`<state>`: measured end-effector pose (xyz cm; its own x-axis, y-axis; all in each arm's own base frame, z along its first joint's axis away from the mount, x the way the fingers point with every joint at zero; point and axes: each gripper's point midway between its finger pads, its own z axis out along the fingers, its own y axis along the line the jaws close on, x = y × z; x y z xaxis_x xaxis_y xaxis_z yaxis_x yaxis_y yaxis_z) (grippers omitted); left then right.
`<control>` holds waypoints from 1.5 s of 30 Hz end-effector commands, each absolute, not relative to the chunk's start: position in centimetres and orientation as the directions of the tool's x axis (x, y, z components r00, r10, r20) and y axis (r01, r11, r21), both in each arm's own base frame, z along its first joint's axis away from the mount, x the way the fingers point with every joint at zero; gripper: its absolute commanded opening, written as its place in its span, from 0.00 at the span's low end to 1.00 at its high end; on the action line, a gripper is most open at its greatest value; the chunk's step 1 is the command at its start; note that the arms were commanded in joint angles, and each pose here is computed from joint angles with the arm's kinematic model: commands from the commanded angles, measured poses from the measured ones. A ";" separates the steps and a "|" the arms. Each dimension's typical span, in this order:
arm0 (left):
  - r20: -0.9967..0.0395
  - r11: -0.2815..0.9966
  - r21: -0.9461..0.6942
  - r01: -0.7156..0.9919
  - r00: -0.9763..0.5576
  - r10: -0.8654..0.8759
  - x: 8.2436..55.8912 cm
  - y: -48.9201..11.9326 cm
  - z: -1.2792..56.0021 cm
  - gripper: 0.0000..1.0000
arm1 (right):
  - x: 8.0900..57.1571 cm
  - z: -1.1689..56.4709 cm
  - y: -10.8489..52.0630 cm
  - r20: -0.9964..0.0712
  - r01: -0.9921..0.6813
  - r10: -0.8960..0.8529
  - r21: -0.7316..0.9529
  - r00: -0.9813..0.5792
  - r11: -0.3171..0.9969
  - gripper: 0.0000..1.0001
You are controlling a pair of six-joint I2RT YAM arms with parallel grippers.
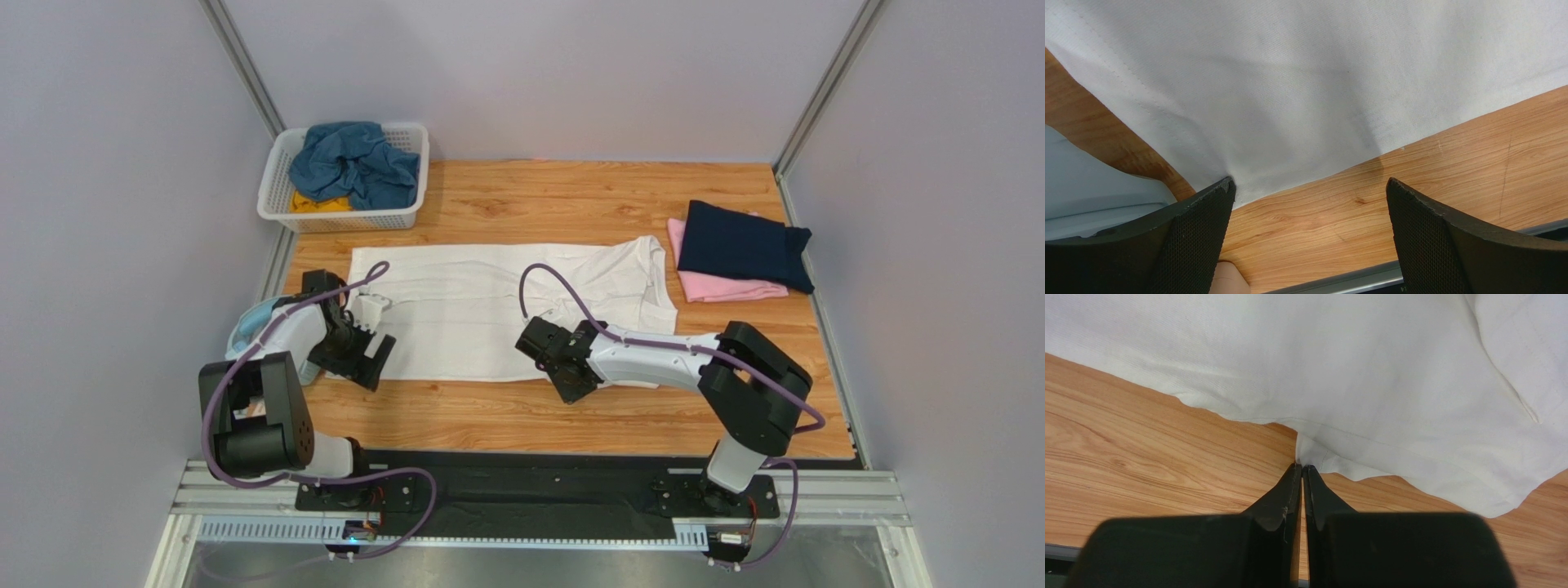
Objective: Fold and stack the t-shirts
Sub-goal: Grap the side of the flattened tshirt closest away from the robot with both arms
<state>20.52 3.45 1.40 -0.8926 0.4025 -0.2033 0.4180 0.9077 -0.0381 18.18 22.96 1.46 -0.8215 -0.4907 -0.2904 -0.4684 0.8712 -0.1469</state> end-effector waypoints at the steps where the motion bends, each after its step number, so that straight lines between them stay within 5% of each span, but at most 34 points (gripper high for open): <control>1: -0.252 0.897 -0.085 0.435 -0.880 0.403 21.2 2.6 0.3 1.00 | 18.1 1.4 21.6 -0.307 -0.433 -0.466 -0.174 -0.830 0.885 0.04; 11: -0.282 0.895 -0.095 0.436 -0.874 0.395 21.9 2.3 1.2 0.86 | 18.5 3.1 20.5 -0.345 -0.386 -0.424 -0.176 -0.837 0.905 0.00; 25: -0.303 0.894 -0.084 0.440 -0.866 0.398 22.2 2.2 2.3 1.00 | 15.9 9.0 20.8 -0.406 -0.380 -0.349 -0.006 -0.844 0.925 0.00; 45: -0.248 0.890 -0.022 0.455 -0.865 0.436 21.7 3.7 1.2 1.00 | 11.6 13.6 18.4 -0.406 -0.367 -0.322 0.035 -0.855 0.929 0.00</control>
<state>21.32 3.42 1.58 -0.8803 0.4098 -0.2389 0.4304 0.9018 -0.0388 11.79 19.10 13.47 -0.8446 -0.3416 -0.4122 -0.3949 0.9174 0.0489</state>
